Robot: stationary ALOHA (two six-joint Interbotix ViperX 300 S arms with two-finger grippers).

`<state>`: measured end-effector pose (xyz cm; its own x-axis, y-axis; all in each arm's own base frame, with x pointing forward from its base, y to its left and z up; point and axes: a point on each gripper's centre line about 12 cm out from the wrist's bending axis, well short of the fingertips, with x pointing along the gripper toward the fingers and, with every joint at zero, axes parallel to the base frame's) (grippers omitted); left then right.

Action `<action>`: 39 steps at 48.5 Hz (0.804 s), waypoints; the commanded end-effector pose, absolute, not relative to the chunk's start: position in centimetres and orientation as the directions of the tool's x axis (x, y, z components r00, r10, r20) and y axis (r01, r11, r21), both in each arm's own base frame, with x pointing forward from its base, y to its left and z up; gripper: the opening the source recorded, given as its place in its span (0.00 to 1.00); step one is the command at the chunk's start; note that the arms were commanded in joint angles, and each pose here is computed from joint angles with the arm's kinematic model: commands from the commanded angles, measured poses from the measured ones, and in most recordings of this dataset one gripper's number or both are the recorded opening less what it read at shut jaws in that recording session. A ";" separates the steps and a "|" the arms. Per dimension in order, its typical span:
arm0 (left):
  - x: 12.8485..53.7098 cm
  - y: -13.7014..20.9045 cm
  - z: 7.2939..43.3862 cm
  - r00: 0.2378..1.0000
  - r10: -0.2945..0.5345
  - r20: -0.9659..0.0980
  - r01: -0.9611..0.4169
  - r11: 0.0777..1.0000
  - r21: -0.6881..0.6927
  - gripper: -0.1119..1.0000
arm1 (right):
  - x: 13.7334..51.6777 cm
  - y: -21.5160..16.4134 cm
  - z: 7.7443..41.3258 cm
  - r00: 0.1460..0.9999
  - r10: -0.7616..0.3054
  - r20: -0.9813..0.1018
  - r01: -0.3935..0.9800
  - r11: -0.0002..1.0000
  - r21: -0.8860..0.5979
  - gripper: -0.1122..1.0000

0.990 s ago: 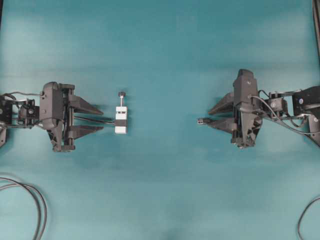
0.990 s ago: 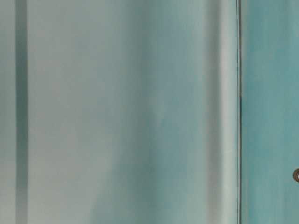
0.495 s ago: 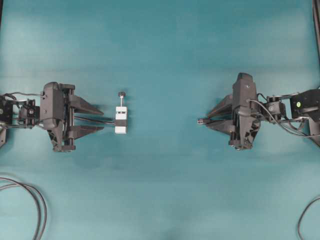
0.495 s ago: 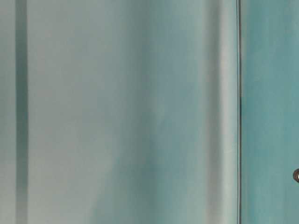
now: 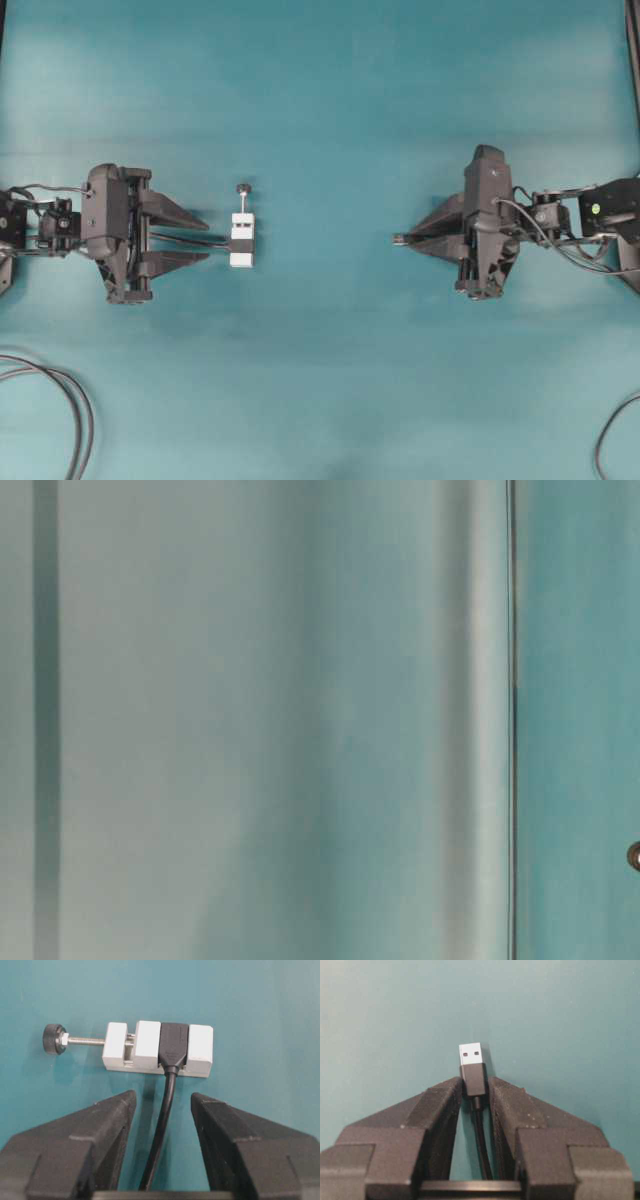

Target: Insert the USB cable into the female connector supported by the left arm.

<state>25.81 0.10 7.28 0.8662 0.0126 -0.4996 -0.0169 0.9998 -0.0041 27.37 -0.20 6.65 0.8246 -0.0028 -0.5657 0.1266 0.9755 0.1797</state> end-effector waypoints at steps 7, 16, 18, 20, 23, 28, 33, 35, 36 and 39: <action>26.2 0.1 7.3 0.873 0.015 -0.488 -0.024 1.000 -0.013 0.63 | 27.9 0.3 6.6 0.803 0.014 -0.596 0.105 0.981 0.164 0.32; 26.9 0.1 7.4 0.887 0.016 -0.462 -0.024 1.000 -0.013 0.63 | 27.7 0.5 6.4 0.789 0.024 -0.614 0.091 0.984 0.155 0.30; 27.0 0.1 7.2 0.887 0.016 -0.462 -0.024 1.000 -0.013 0.63 | 27.7 0.6 6.4 0.784 0.030 -0.620 0.081 0.985 0.150 0.30; 27.1 0.1 7.2 0.887 0.015 -0.461 -0.023 1.000 -0.012 0.63 | 27.8 0.6 6.4 0.782 0.036 -0.623 0.071 0.987 0.146 0.30; 26.9 0.1 6.8 0.881 0.015 -0.473 -0.023 1.000 -0.012 0.63 | 28.1 0.7 6.5 0.779 0.041 -0.625 0.062 0.988 0.142 0.30; 26.9 0.1 6.6 0.877 0.016 -0.480 -0.025 1.000 -0.012 0.63 | 28.3 0.8 6.5 0.771 0.045 -0.635 0.053 0.989 0.134 0.30; 26.8 0.1 6.5 0.876 0.016 -0.482 -0.025 1.000 -0.012 0.63 | 28.6 0.8 6.6 0.772 0.044 -0.634 0.052 0.990 0.133 0.30; 26.7 0.1 6.5 0.875 0.016 -0.484 -0.025 1.000 -0.012 0.63 | 28.7 0.8 6.8 0.777 0.044 -0.628 0.050 0.990 0.132 0.30; 26.7 0.1 6.4 0.874 0.016 -0.486 -0.025 1.000 -0.012 0.63 | 28.9 0.8 7.0 0.782 0.044 -0.622 0.048 0.990 0.131 0.30; 26.6 0.1 6.4 0.873 0.016 -0.488 -0.025 1.000 -0.012 0.63 | 29.2 0.7 7.5 0.792 0.043 -0.608 0.048 0.990 0.132 0.30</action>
